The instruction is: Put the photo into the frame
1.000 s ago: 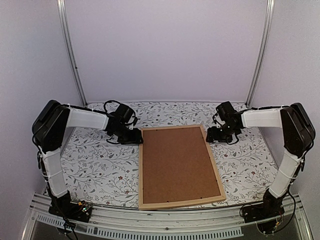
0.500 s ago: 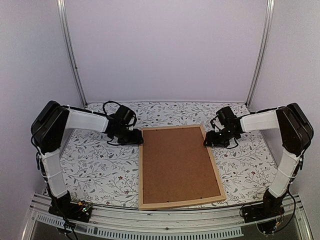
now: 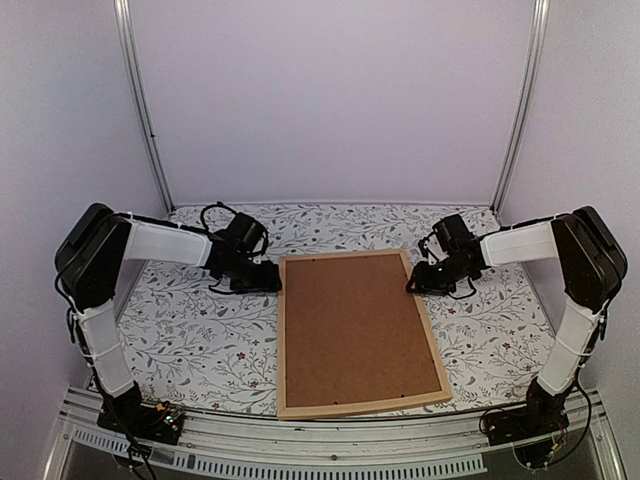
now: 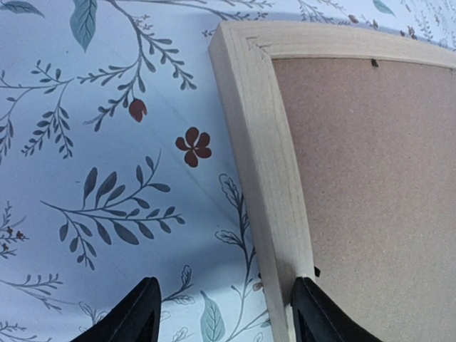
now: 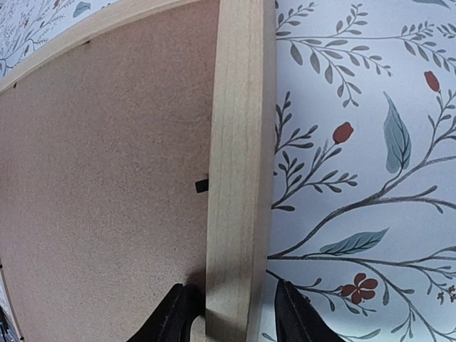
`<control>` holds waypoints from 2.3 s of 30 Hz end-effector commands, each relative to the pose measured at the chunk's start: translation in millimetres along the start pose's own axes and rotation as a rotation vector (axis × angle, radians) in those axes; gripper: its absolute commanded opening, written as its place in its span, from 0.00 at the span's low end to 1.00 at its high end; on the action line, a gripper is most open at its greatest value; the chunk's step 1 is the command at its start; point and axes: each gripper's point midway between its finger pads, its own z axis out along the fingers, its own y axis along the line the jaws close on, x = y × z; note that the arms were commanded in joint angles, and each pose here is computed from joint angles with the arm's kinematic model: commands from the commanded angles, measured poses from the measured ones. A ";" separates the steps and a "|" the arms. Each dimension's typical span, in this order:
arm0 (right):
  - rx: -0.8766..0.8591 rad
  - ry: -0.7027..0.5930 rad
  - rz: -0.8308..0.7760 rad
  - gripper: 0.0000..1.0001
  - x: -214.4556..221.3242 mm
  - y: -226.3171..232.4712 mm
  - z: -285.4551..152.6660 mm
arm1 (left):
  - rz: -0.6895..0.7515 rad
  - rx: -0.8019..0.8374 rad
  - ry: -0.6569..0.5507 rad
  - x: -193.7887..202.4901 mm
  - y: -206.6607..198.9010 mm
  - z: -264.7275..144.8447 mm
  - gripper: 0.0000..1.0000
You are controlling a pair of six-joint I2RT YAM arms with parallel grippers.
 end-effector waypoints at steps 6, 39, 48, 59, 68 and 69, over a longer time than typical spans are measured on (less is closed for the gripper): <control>0.017 0.085 0.019 0.40 30.1 -10.0 6.3 | 0.038 0.001 0.060 9.6 -12.9 16.4 0.65; 0.022 0.087 0.014 0.38 33.9 -5.7 6.1 | 0.090 0.030 -0.040 6.0 -53.3 -18.1 0.66; 0.024 0.082 0.012 0.38 32.5 -5.1 3.0 | 0.050 0.094 0.000 18.7 -44.9 -38.4 0.68; 0.033 0.081 0.013 0.37 31.5 -6.7 2.5 | 0.031 0.089 0.070 86.3 -37.5 -67.4 0.69; 0.039 0.079 0.012 0.37 30.8 -7.1 2.2 | 0.041 0.050 0.100 105.6 -32.2 -64.8 0.71; 0.039 0.079 0.012 0.37 31.0 -7.7 2.3 | 0.043 0.047 0.105 106.9 -32.3 -63.0 0.70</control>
